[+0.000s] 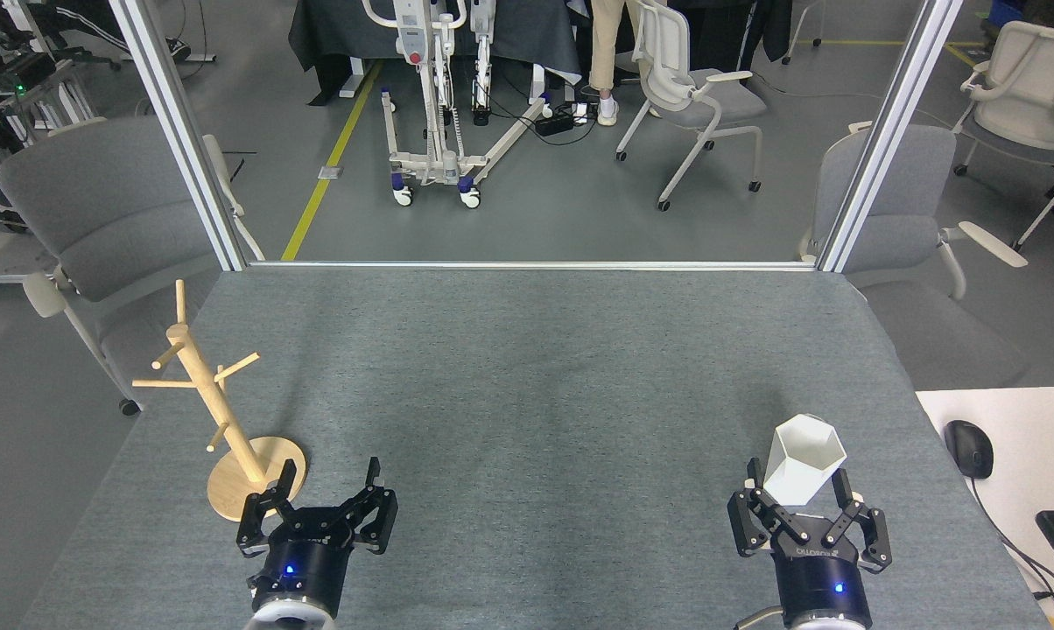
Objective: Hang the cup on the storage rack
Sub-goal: 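Lower the right gripper over the white hexagonal cup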
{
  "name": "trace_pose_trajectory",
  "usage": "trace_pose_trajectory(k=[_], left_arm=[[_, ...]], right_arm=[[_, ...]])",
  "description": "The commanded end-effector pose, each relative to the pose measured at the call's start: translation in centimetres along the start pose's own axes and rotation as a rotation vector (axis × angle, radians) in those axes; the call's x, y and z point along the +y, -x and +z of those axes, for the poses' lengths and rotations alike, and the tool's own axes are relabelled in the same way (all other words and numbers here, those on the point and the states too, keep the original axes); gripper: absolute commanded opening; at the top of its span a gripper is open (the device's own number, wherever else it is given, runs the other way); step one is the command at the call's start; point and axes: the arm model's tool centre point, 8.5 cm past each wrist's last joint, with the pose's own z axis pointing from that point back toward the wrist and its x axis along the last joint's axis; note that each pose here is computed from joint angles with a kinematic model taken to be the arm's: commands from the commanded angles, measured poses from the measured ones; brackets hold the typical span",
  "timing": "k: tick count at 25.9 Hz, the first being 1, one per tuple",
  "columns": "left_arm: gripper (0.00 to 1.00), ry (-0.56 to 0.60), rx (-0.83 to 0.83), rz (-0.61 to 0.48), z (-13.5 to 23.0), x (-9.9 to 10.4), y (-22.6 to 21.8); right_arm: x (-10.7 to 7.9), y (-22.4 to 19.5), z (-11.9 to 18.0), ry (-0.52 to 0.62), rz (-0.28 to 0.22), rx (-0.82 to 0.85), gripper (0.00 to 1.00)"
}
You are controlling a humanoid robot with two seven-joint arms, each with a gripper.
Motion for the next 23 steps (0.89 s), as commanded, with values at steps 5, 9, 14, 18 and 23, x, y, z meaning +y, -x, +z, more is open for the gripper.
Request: trace_pose_trajectory(k=[5, 9, 14, 18, 23], left_arm=[[0.99, -0.056, 0.005, 0.002, 0.1, 1.1, 0.0], [0.99, -0.058, -0.009, 0.005, 0.0, 1.3, -0.4], [0.99, -0.063, -0.017, 0.003, 0.1, 1.3, -0.5], [0.99, -0.066, -0.021, 0.003, 0.1, 1.3, -0.7], [0.99, -0.068, -0.023, 0.003, 0.0, 1.3, -0.7]], right_arm=[[0.0, -0.1, 0.0, 0.000, -0.002, -0.002, 1.00], [0.0, -0.1, 0.0, 0.000, 0.000, -0.002, 1.00], [0.0, 0.2, 0.0, -0.001, 0.008, -0.010, 1.00], [-0.3, 1.4, -0.2, 0.004, 0.033, -0.010, 1.00], [0.5, 2.4, -0.2, -0.024, 0.040, -0.032, 1.00]])
